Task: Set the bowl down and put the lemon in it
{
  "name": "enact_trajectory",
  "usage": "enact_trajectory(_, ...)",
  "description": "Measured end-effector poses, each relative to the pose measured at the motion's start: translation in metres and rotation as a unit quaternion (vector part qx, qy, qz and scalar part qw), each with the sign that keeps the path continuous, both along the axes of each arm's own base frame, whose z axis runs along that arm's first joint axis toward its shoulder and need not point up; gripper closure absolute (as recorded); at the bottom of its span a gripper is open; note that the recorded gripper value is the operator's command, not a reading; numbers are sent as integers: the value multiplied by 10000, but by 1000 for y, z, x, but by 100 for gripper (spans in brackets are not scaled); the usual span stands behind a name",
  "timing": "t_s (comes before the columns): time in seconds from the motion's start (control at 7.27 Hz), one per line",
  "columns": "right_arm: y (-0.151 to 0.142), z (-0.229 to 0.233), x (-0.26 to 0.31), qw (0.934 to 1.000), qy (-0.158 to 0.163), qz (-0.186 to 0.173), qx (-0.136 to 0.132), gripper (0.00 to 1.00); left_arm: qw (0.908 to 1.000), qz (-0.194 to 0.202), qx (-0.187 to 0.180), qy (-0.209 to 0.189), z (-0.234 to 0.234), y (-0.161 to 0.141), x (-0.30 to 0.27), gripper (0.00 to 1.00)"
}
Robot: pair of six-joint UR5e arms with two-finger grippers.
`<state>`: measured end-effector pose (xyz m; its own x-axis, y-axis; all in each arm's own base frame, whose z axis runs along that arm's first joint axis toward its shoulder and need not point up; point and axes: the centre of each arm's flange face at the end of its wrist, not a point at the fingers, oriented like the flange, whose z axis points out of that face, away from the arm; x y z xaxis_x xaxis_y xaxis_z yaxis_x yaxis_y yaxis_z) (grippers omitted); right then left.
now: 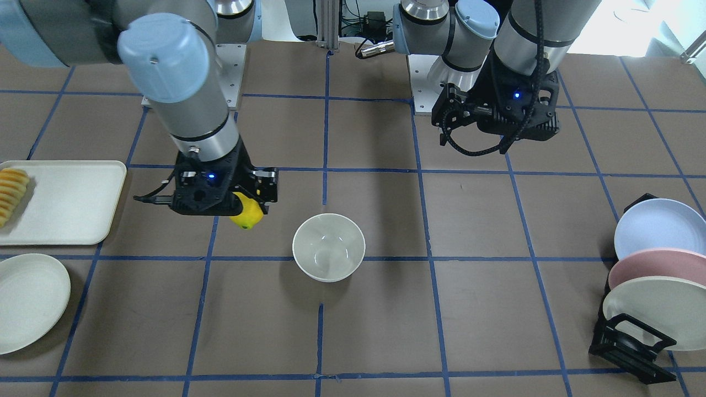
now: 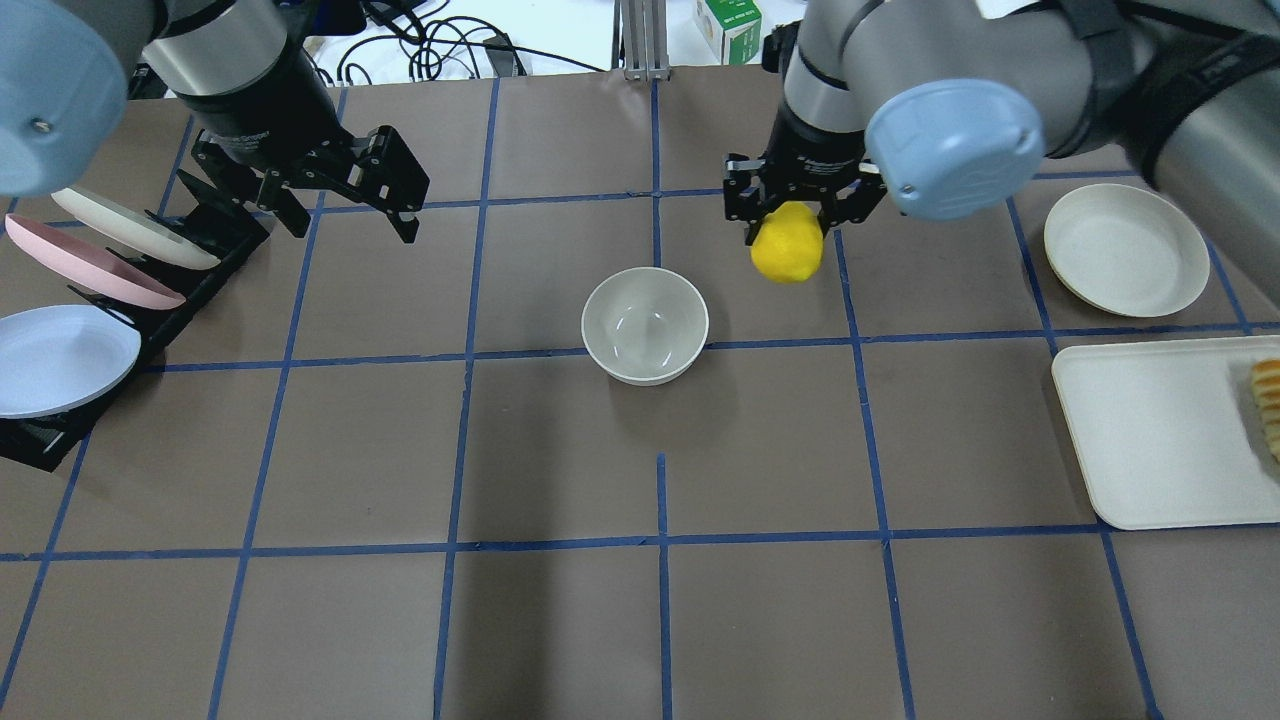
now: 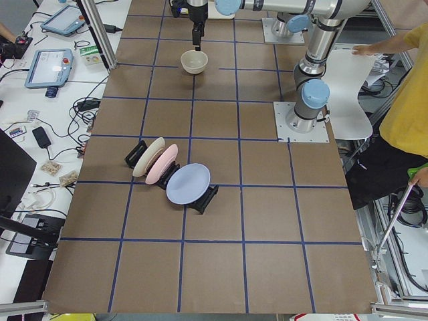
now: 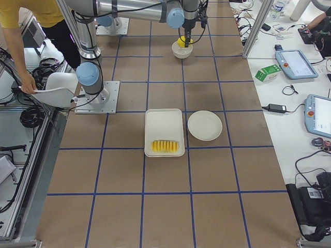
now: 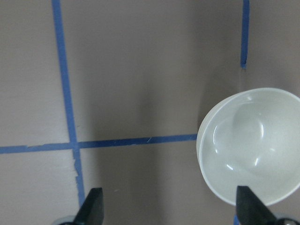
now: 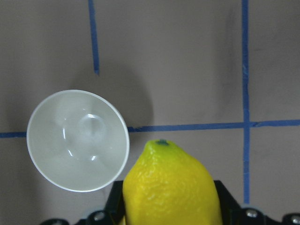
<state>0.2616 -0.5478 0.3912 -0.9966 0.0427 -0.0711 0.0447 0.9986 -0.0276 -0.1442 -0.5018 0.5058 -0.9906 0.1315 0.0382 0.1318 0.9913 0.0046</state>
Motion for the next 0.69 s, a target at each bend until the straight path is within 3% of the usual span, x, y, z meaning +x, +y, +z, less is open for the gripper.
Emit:
enact_trajectory(0.28, 4, -38, 71, 9999, 57, 54, -122, 100, 10000, -19, -43, 40, 5, 4, -1, 0)
enact_trajectory(0.69, -9, -99, 103, 9997, 145, 138, -137, 100, 10000, 48, -47, -65, 7, 5, 0, 0)
